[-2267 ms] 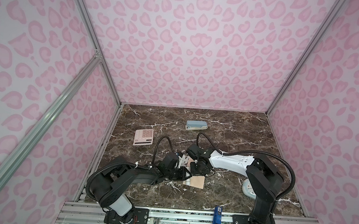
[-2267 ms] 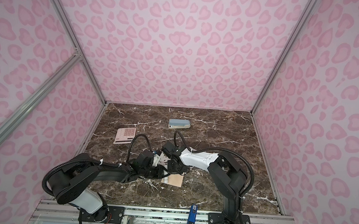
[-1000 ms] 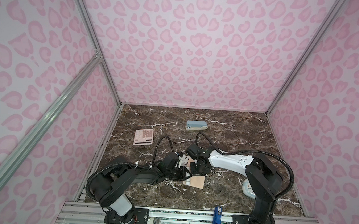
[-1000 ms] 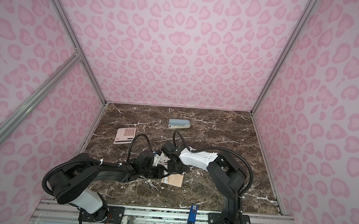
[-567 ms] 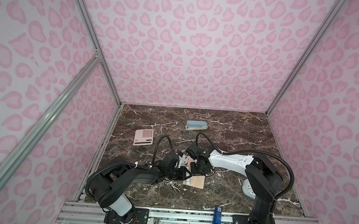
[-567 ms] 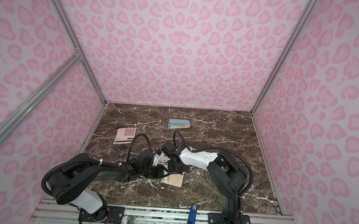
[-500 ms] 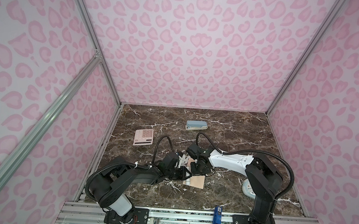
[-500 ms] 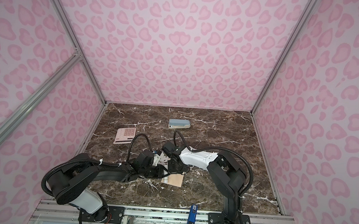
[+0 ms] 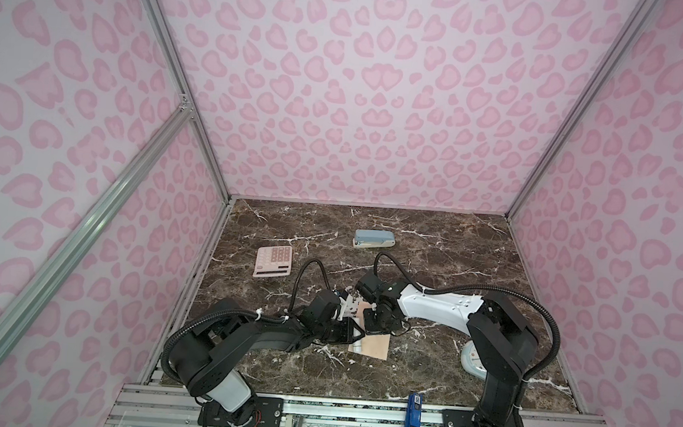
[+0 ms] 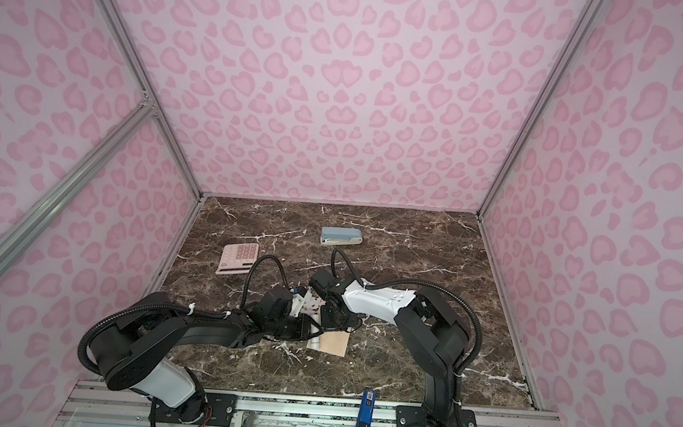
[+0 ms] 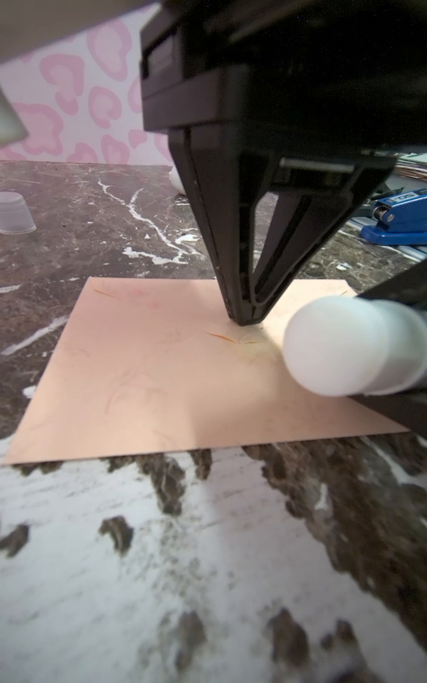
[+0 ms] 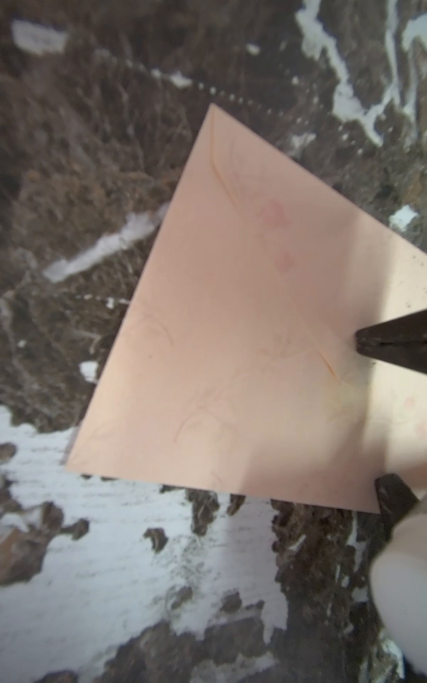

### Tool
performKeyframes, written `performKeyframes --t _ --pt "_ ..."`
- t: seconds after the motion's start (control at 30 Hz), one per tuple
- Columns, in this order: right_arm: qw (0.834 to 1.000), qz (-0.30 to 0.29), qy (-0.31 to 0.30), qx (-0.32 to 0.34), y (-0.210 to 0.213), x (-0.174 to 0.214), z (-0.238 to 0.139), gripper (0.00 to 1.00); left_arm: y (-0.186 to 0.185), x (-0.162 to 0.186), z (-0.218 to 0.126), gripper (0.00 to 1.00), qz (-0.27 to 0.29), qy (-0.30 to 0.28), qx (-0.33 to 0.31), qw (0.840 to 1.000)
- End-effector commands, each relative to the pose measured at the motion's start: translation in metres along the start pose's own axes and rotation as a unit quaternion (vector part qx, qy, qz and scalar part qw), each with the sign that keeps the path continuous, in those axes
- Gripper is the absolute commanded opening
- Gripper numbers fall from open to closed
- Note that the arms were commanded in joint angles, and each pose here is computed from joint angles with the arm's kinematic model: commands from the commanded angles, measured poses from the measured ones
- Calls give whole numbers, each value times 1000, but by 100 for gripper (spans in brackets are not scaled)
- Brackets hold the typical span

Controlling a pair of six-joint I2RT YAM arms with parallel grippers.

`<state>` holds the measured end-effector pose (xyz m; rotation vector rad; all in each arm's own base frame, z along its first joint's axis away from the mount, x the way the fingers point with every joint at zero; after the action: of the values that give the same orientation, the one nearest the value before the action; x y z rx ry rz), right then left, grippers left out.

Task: Place the letter into the envelope and seal it

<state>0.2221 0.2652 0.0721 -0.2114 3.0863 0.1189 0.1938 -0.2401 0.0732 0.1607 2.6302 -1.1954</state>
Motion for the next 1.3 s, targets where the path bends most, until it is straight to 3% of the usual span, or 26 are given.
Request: performKeyframes --t 0.0,0.6,1.27 --pt "998 -1 56 11 -6 17 28 0 0 0 -1 4 5 -1 -1 1000" --pt "998 -5 64 11 0 22 35 12 -1 0 -1 4 6 -1 1 1000" --pt "998 -7 62 9 1 20 32 16 2 2 -3 4 -1 -1 -1 1000"
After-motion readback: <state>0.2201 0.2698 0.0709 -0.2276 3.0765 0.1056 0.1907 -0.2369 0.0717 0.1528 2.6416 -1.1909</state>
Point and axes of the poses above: each gripper's point midway between its finger pads, its own z axis out along the fingers, its own y axis along the line the jaws close on, x = y × z, the point moved 7 cm from there along -z, back along the fingers, and after that the axes turned 1 degree about z, right-handed, at the moved point
